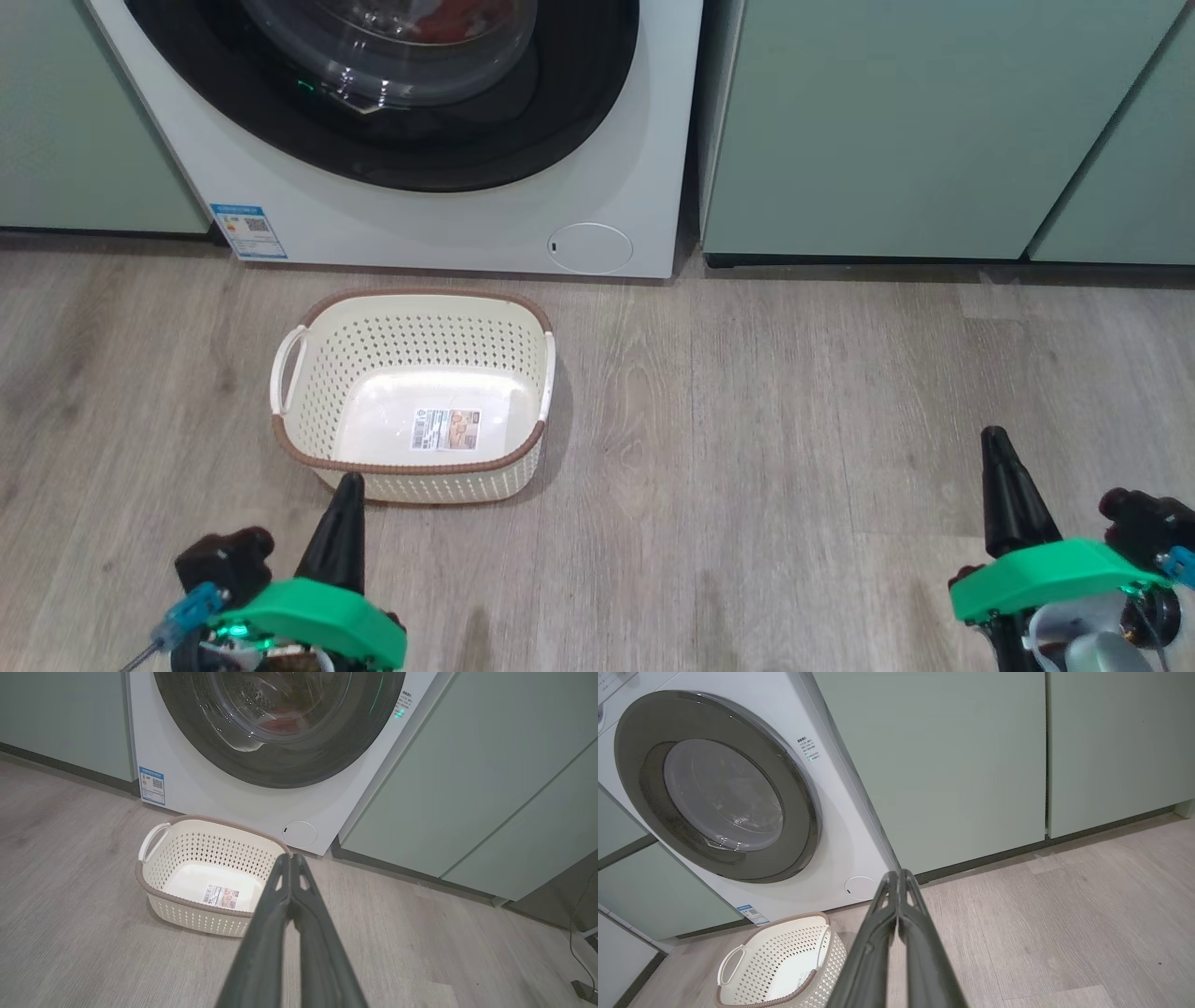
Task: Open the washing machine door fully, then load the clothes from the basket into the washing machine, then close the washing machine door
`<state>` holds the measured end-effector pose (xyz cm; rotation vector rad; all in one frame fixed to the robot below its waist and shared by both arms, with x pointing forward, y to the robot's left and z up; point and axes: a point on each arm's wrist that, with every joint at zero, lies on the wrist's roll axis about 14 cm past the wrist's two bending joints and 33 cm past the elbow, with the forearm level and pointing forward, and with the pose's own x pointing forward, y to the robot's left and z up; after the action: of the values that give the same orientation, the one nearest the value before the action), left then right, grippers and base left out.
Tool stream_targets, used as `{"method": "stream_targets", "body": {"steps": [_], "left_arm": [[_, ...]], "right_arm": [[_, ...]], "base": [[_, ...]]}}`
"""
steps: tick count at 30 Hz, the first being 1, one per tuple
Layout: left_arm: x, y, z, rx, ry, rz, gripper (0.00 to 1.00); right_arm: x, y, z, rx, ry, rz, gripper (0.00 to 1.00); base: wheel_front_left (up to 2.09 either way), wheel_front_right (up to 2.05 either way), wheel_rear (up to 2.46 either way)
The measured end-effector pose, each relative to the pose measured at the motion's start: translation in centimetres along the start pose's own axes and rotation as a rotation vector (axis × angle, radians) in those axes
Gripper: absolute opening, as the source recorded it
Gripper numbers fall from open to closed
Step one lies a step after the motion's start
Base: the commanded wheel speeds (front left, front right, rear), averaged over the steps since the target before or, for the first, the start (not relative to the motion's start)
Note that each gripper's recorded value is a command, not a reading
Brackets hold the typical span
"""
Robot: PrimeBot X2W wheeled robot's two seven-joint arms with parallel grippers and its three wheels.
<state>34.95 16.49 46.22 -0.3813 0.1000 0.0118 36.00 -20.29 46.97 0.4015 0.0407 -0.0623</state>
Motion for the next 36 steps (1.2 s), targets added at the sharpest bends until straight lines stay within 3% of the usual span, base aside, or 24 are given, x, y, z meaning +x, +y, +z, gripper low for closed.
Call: {"method": "stream_targets", "body": {"steps": [36], "left_arm": [[0.9,0.9,0.3,-0.406,0.032,0.039,0.00]], "right_arm": [[0.4,-0.8,0.1,0.397,0.021,-0.058,0.00]], "base": [[0.00,0.00,0.00]]}}
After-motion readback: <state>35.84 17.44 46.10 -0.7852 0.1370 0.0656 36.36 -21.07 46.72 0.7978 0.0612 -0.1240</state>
